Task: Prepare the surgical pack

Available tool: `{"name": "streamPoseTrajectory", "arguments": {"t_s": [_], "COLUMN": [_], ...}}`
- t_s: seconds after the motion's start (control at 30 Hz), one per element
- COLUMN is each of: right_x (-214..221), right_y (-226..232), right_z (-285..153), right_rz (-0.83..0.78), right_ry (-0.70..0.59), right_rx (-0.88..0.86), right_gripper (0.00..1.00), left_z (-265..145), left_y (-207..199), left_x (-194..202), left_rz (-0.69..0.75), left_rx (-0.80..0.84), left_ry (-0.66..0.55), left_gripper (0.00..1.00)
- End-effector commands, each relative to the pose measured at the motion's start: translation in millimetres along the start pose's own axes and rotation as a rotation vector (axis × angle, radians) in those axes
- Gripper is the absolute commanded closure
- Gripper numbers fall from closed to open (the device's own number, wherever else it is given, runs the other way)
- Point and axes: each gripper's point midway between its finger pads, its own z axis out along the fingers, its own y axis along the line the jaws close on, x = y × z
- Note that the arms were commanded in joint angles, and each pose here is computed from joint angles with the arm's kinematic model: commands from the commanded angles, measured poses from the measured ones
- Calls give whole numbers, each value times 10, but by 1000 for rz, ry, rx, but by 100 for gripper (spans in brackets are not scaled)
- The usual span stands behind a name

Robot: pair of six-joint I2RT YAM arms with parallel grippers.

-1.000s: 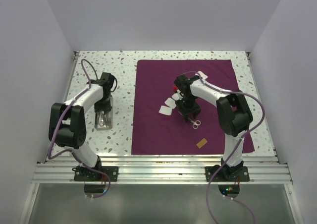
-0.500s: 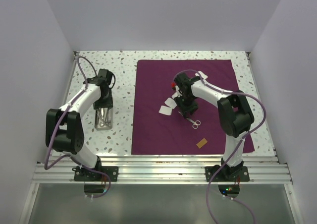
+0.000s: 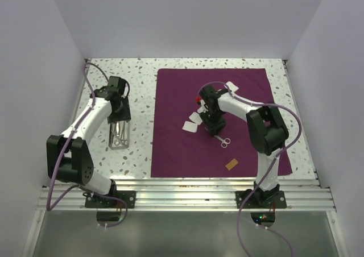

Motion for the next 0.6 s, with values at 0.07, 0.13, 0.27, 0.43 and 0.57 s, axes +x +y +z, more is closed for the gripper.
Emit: {"name": "streamPoseTrajectory", "arguments": {"t_s": [0.07,0.13,0.27,0.43,0.57], "right_x": [97,116,86,-17,-27], "right_y": [35,39,8,-83,-169], "right_z": [172,218,218,-26,-249], "right_rz": [4,16,32,46,58], "right_ry": [31,42,36,-23,-42], "right_rx": [-7,-6,16,65,114], "right_gripper": [73,83,94,100,100], "left_z": [-237,-271,-372,-433,-464], "left_y": [-48,-85,-154,-175,-229], "left_x": [-127,-129,-163,-118,-88], "left_rz": [-25,-28,-44,-63,-76], "left_rx": [54,80,128,148,171], "left_ry": [-49,-52,-90,-115,-117], "left_gripper": [48,47,46,44,43]}}
